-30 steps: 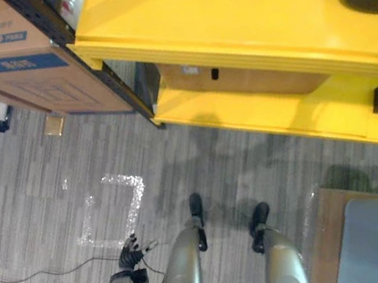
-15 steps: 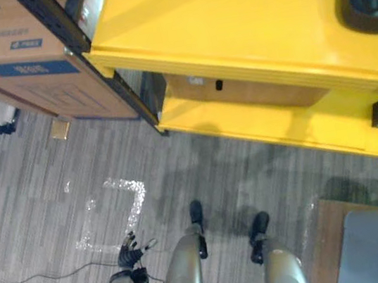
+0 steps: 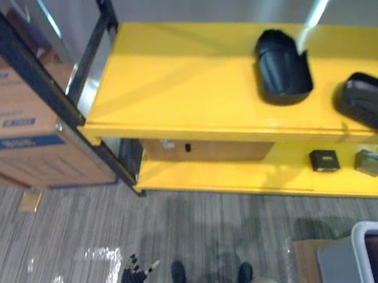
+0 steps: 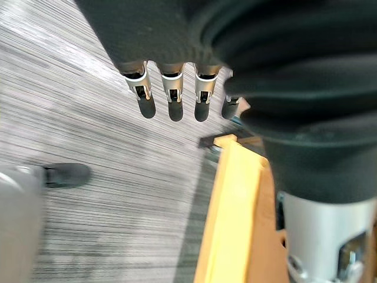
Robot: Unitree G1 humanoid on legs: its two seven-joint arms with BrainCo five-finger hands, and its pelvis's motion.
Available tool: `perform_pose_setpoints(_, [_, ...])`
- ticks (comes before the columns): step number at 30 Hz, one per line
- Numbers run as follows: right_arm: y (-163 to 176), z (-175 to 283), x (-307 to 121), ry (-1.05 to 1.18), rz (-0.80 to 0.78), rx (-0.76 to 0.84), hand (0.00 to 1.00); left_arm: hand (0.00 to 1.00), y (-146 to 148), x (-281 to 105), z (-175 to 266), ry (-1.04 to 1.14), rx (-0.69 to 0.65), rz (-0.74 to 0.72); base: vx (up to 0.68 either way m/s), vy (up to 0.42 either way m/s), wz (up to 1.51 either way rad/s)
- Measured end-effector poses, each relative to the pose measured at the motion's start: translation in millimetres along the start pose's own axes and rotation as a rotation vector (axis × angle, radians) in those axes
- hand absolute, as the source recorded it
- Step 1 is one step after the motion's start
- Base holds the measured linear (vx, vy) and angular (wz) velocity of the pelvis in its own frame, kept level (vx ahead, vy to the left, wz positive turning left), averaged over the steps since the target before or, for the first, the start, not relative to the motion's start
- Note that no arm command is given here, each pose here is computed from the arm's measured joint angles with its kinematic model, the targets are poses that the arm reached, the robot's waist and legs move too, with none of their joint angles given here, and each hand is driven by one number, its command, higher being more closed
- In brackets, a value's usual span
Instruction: Walk over and take plastic housings, then place them on the shelf
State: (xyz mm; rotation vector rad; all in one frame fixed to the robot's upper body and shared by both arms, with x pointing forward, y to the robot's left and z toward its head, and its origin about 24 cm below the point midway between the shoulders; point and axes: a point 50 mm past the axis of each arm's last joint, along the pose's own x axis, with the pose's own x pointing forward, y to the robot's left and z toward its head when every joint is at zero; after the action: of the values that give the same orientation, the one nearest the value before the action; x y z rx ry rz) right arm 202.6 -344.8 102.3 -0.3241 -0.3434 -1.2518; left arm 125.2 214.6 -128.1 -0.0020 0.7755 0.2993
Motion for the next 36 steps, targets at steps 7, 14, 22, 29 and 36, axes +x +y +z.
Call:
perform_pose_setpoints(7, [-28,-69,-98,0.4,0.233,-0.053,0.0,0.0,0,-7,-24,0.104,-0.019,0.003,-0.03,-0.001,-0.24])
perform_pose_setpoints(14, [-29,-108,-173,0.758,0.347,-0.037,0.0,0.0,-1,-11,-36,0.152,-0.014,-0.048,0.03,0.041,-0.19])
perform_pose_setpoints(22, [-8,-111,-206,0.842,0.562,-0.006,0.0,0.0,8,-6,-29,0.14,-0.003,-0.045,0.02,0.005,-0.32])
perform_pose_setpoints(29, [9,-108,-218,0.861,0.787,0.058,0.0,0.0,11,-7,-33,0.171,-0.059,-0.012,0.14,-0.073,0.11])
perform_pose_setpoints(36, [29,-98,-206,0.808,0.743,0.054,0.0,0.0,0,-7,-32,0.158,-0.101,-0.019,0.14,-0.041,0.3])
